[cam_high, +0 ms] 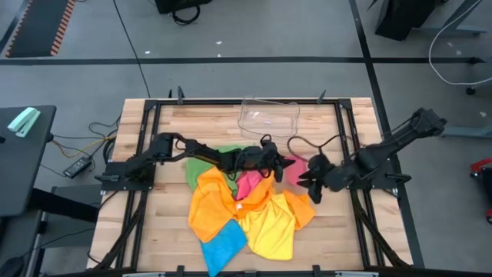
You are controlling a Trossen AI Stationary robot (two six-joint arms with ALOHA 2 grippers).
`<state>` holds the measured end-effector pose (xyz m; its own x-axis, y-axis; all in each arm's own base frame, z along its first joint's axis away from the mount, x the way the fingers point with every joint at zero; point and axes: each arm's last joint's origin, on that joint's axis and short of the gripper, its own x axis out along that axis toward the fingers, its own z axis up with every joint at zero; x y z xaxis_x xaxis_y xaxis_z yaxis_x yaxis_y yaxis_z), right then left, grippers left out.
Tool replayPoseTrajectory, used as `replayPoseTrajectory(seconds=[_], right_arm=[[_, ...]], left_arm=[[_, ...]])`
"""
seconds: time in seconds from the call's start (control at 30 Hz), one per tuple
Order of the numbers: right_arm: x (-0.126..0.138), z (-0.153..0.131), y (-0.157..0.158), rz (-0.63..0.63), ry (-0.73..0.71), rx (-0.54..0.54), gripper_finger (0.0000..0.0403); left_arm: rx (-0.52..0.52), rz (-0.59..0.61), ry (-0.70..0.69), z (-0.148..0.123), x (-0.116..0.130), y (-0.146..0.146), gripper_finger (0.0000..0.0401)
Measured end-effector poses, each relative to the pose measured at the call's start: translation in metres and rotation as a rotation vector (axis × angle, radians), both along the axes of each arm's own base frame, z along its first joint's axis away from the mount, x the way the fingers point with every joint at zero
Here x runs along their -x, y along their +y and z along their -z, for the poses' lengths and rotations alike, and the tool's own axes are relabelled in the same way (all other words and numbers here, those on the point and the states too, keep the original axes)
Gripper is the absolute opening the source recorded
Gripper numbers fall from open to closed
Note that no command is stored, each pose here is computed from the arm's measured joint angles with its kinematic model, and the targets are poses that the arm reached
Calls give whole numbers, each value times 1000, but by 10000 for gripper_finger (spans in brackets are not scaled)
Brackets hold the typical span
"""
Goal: Fold microfiber towels
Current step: Fold the pink microfiber cloth
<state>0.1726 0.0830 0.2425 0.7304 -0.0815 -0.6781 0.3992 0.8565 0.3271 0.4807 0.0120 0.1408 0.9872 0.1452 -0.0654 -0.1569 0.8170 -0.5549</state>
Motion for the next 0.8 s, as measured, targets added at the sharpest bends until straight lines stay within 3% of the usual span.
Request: replayPoseTrajectory(seconds=[0.2, 0.4, 0.57, 0.8], right_arm=[[-5, 45, -9, 104, 80, 97, 104], [-7, 79, -25, 165, 142, 170, 62], [-13, 95, -31, 152, 128, 203, 45], [-11, 111, -45, 173, 246, 231, 44]], left_arm=[[10, -63, 55, 16, 0, 9, 51], [-79, -111, 106, 19, 1, 11, 32], [-134, -145, 139, 21, 1, 13, 34], [-211, -157, 169, 22, 2, 13, 51]])
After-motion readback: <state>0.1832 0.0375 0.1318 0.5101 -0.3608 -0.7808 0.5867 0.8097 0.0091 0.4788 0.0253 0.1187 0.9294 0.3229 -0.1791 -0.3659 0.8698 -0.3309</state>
